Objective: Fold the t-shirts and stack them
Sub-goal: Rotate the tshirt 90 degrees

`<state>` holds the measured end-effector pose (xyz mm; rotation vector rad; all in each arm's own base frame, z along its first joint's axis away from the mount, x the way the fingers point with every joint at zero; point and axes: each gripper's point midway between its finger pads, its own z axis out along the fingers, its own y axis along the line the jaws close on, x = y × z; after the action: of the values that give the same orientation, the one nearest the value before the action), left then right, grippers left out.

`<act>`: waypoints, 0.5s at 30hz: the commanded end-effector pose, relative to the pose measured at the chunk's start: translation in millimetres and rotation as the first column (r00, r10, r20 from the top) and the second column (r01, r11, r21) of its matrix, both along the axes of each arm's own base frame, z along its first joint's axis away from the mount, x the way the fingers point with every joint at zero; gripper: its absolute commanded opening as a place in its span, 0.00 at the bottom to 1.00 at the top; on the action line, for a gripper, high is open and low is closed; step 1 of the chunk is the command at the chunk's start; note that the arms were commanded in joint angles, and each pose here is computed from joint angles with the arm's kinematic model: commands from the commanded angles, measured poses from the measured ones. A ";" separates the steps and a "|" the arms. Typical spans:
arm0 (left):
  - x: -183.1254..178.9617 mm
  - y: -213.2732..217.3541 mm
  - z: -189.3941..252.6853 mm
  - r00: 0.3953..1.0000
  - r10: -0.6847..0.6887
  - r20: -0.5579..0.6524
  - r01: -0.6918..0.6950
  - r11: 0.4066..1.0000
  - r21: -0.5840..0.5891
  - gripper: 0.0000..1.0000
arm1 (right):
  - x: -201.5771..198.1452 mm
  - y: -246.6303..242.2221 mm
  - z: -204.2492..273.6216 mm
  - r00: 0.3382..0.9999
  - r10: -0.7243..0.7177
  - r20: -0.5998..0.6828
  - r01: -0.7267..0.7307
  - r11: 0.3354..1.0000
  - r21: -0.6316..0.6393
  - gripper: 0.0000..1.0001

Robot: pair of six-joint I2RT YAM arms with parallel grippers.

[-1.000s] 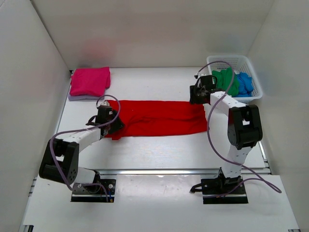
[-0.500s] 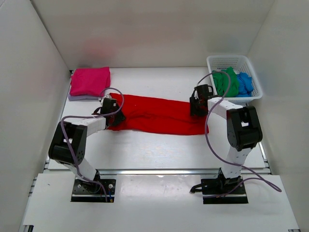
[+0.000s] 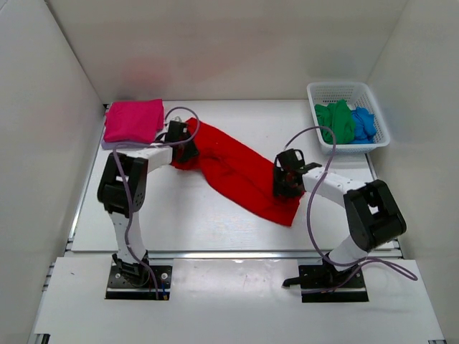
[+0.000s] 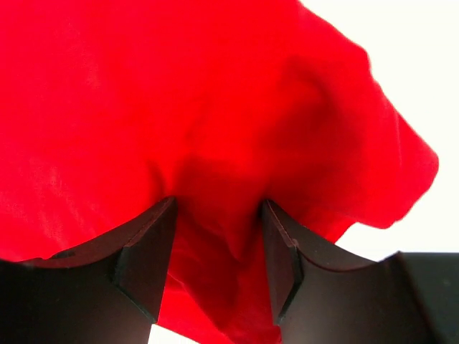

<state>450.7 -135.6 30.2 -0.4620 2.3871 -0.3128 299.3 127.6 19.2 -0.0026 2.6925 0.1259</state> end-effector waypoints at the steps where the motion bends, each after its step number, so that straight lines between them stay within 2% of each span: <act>1: 28.8 -35.4 19.7 0.994 -0.104 0.036 0.105 0.994 -0.025 0.56 | -65.6 16.8 -21.5 0.982 -0.018 -0.188 0.026 0.999 0.043 0.48; 6: 84.2 -60.7 15.7 0.979 -0.202 0.016 0.202 0.979 -0.032 0.56 | -96.5 42.3 -22.8 0.974 0.050 -0.222 -0.029 0.995 0.097 0.48; 12: 142.6 -74.8 27.3 0.953 -0.302 0.025 0.300 0.952 0.052 0.55 | -122.0 70.9 -33.0 0.956 0.127 -0.266 -0.104 0.989 0.101 0.48; 13: 140.3 -74.4 4.2 0.950 -0.310 -0.033 0.311 0.948 0.060 0.55 | -126.4 79.8 -33.3 0.952 0.150 -0.267 -0.125 0.986 0.110 0.47; 14: 162.5 -77.1 39.2 0.951 -0.305 0.054 0.302 0.951 0.062 0.54 | -127.2 88.9 -32.3 0.952 0.171 -0.253 -0.147 0.983 0.111 0.48; 15: 176.3 -80.3 55.6 0.949 -0.300 0.100 0.296 0.953 0.061 0.54 | -128.1 98.4 -32.5 0.952 0.186 -0.242 -0.163 0.980 0.110 0.47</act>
<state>618.9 -215.7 40.4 -0.1248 2.3811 -0.4042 225.0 217.4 20.1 -0.1783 2.7334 0.3299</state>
